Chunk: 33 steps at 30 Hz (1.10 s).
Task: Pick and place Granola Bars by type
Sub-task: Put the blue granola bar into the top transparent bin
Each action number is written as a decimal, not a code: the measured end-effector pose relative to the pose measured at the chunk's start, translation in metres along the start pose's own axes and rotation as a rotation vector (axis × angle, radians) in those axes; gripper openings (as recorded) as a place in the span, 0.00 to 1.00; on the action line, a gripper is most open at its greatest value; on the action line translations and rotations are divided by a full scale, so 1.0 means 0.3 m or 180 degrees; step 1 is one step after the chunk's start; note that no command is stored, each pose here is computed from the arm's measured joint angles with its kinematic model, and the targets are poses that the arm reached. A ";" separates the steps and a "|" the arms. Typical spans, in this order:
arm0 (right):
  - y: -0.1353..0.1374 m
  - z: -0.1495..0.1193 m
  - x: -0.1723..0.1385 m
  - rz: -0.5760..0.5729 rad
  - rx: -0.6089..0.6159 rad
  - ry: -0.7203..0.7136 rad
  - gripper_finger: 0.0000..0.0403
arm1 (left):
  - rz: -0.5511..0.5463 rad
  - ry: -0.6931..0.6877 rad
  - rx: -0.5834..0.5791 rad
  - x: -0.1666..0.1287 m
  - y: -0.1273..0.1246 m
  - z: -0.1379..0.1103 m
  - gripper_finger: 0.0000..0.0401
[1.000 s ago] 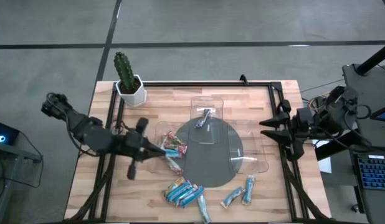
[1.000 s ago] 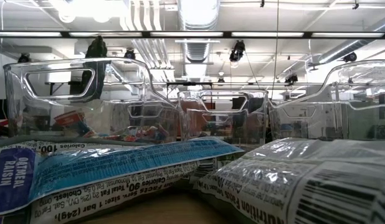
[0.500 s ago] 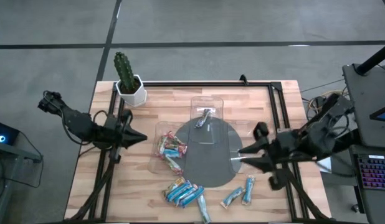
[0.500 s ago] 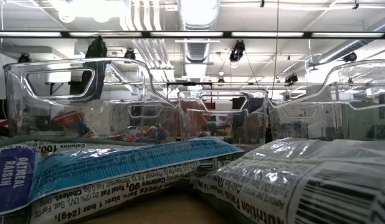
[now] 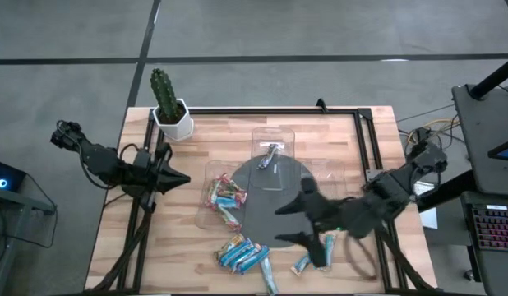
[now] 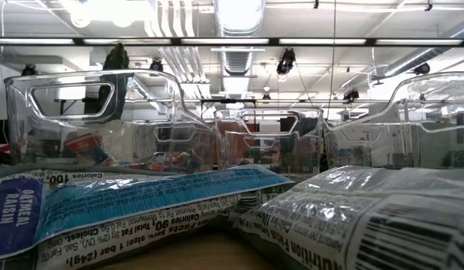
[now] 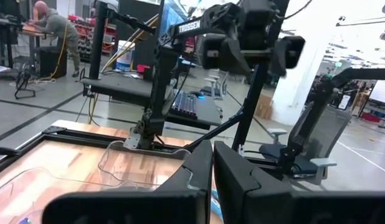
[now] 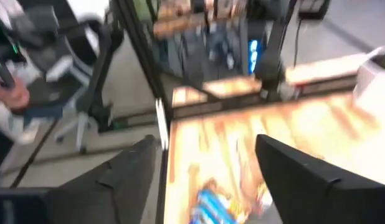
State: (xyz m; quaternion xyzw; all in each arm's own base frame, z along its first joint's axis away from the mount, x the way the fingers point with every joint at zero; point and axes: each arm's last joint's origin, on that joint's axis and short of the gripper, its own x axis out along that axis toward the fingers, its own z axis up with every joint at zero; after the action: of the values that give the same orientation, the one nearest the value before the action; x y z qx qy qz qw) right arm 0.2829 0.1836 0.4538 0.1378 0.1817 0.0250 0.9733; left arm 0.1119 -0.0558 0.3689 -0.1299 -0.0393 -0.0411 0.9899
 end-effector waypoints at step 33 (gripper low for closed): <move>0.029 -0.464 0.691 0.0228 -0.0991 0.2623 0.74 | 0.0012 0.0063 0.0035 0.000 0.001 -0.007 0.00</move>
State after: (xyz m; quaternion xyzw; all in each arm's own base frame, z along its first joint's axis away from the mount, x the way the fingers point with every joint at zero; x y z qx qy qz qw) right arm 0.4259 0.2485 0.2596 -0.0258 0.5439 0.1386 0.8273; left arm 0.1121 -0.0559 0.3667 -0.1241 -0.0294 -0.0403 0.9910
